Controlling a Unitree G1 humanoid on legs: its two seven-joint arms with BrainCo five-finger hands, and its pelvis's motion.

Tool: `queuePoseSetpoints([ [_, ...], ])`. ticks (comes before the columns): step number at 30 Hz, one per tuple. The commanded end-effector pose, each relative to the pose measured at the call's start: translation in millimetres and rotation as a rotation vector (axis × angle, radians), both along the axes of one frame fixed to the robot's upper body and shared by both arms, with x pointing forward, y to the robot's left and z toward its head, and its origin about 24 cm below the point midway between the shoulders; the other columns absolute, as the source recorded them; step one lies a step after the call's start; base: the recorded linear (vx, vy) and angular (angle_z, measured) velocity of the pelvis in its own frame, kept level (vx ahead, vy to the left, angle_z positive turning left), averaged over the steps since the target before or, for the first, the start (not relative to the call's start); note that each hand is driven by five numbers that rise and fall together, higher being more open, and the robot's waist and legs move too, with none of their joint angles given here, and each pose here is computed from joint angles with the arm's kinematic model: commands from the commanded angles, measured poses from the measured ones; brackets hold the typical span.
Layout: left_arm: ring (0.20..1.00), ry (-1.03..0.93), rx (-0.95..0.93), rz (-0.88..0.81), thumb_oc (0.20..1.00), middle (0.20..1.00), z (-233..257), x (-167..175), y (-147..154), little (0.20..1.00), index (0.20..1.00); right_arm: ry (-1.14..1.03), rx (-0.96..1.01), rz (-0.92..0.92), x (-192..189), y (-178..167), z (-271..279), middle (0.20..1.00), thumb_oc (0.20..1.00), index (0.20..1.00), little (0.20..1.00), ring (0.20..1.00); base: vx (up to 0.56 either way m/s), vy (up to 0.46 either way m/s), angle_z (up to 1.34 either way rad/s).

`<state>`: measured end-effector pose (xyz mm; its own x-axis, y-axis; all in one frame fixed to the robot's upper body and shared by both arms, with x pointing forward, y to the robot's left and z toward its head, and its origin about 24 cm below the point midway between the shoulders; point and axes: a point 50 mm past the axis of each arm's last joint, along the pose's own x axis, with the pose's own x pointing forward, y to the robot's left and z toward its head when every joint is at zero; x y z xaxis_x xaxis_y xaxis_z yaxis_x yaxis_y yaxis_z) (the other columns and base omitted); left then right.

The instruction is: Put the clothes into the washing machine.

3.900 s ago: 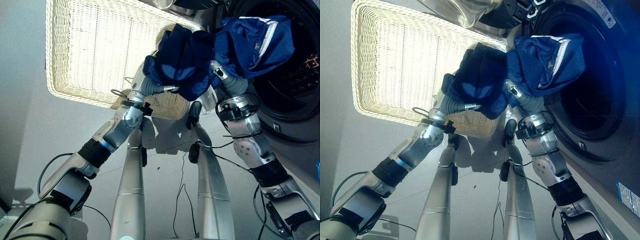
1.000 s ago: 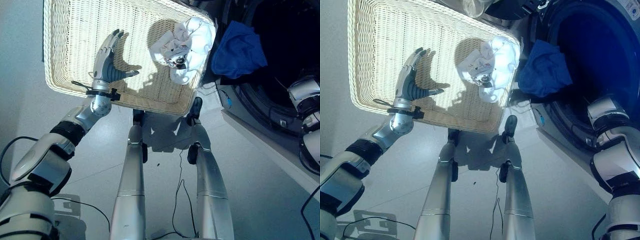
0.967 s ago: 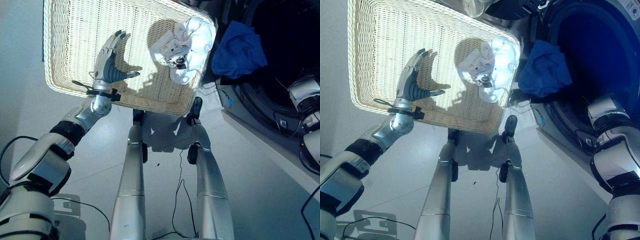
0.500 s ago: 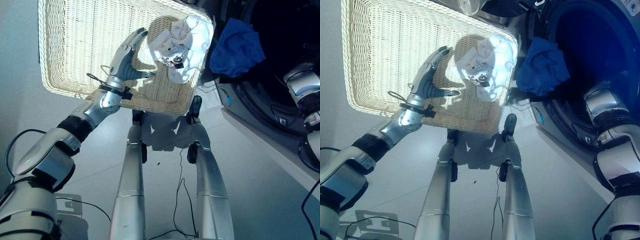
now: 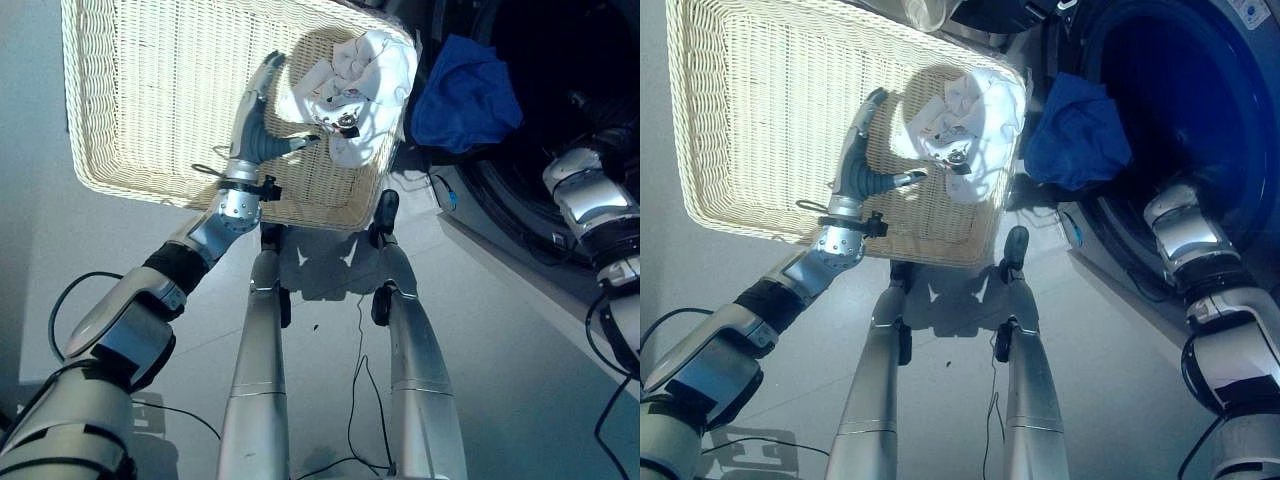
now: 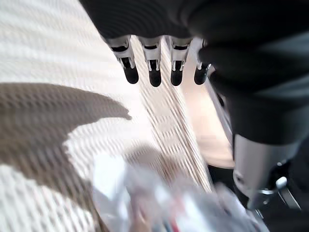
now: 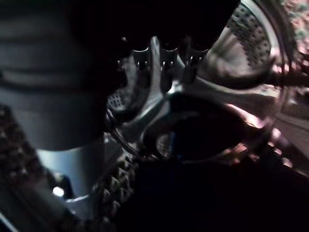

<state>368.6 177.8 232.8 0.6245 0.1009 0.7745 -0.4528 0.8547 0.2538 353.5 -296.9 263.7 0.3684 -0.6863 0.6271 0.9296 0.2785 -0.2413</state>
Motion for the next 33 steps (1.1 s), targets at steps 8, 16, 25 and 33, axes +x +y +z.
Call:
queuePoseSetpoints([
  [8,1.000,-0.135,-0.386,0.150,1.000,1.000,0.1,-9.9,37.1,1.000,1.000,-0.160,-0.351,0.099,-18.2,37.8,13.1,1.000,1.000,1.000,1.000,1.000,0.00,0.020,-0.01],
  [16,1.000,-0.126,-0.405,0.238,1.000,1.000,0.0,-8.0,49.6,1.000,1.000,-0.282,-0.544,0.232,-27.5,77.8,24.1,1.000,1.000,1.000,1.000,1.000,0.00,0.005,0.00],
  [25,1.000,-0.101,-0.421,0.274,1.000,1.000,-6.7,-7.3,53.6,1.000,1.000,-0.349,-0.756,0.404,-36.9,117.7,29.5,1.000,1.000,1.000,1.000,1.000,0.00,0.000,0.00],
  [33,1.000,-0.086,-0.420,0.285,1.000,1.000,-6.6,-5.1,54.5,1.000,1.000,-0.397,-0.956,0.663,-51.3,170.9,45.5,1.000,1.000,1.000,1.000,1.000,0.00,-0.001,-0.01],
])
